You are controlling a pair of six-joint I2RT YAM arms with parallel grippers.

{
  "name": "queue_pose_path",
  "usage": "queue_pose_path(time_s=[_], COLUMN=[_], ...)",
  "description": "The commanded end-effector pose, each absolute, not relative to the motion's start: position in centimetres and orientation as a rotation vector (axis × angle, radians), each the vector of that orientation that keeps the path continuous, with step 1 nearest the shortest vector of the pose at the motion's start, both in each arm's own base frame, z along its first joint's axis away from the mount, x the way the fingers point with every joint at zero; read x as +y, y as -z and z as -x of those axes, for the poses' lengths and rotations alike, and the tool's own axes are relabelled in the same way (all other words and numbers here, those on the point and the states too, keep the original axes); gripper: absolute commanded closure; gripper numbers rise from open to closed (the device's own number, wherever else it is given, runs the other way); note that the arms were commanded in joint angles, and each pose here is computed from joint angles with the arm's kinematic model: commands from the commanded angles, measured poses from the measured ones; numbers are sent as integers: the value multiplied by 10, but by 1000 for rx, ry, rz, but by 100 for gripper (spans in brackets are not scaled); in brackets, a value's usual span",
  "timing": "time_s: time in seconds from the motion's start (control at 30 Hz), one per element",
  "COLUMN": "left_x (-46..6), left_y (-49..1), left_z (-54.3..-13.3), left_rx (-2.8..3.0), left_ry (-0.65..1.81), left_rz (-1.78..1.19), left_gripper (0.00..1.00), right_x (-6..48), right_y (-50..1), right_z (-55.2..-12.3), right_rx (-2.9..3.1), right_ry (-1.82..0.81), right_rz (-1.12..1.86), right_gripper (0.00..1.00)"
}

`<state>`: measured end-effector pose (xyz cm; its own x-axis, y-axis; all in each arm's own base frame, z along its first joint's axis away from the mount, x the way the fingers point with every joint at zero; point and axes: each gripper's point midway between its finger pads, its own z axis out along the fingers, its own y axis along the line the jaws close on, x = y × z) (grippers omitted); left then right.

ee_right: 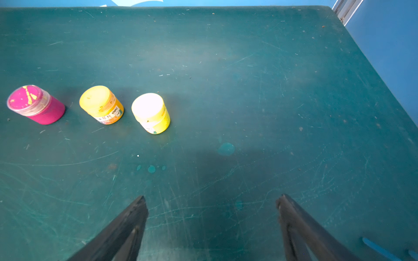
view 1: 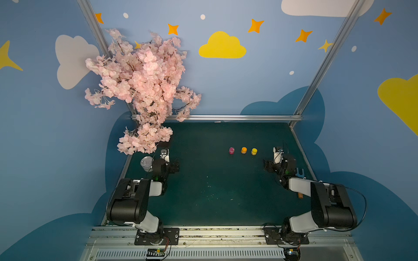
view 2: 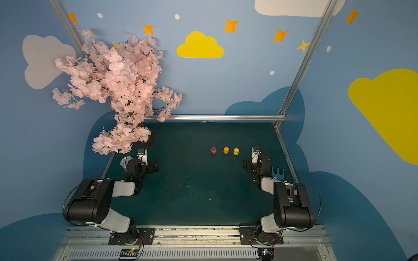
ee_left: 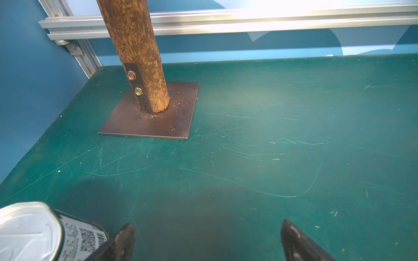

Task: Close the paint jar lid
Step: Reset both arms

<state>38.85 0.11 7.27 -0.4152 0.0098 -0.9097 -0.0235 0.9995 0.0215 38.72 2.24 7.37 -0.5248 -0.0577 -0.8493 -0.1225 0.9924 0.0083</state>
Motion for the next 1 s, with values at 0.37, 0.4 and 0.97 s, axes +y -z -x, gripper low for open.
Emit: queue_pose_path(time_s=[0.37,0.4,0.97], left_x=[21,7,0], left_y=[-84,-83,-82], left_z=[-390,-393,-394], left_rx=[1953,1959,1973], left_ry=[-106,-54,-20], left_rz=[144,55,10], left_gripper=[0,0,0], right_x=[-11,-8,36], right_y=[-104,-105,-88], right_z=[-372,-370,-390], right_rx=[1938,1924,2052], right_ry=[21,11,-179], right_rz=[-104,-85,202], right_gripper=[10,10,1])
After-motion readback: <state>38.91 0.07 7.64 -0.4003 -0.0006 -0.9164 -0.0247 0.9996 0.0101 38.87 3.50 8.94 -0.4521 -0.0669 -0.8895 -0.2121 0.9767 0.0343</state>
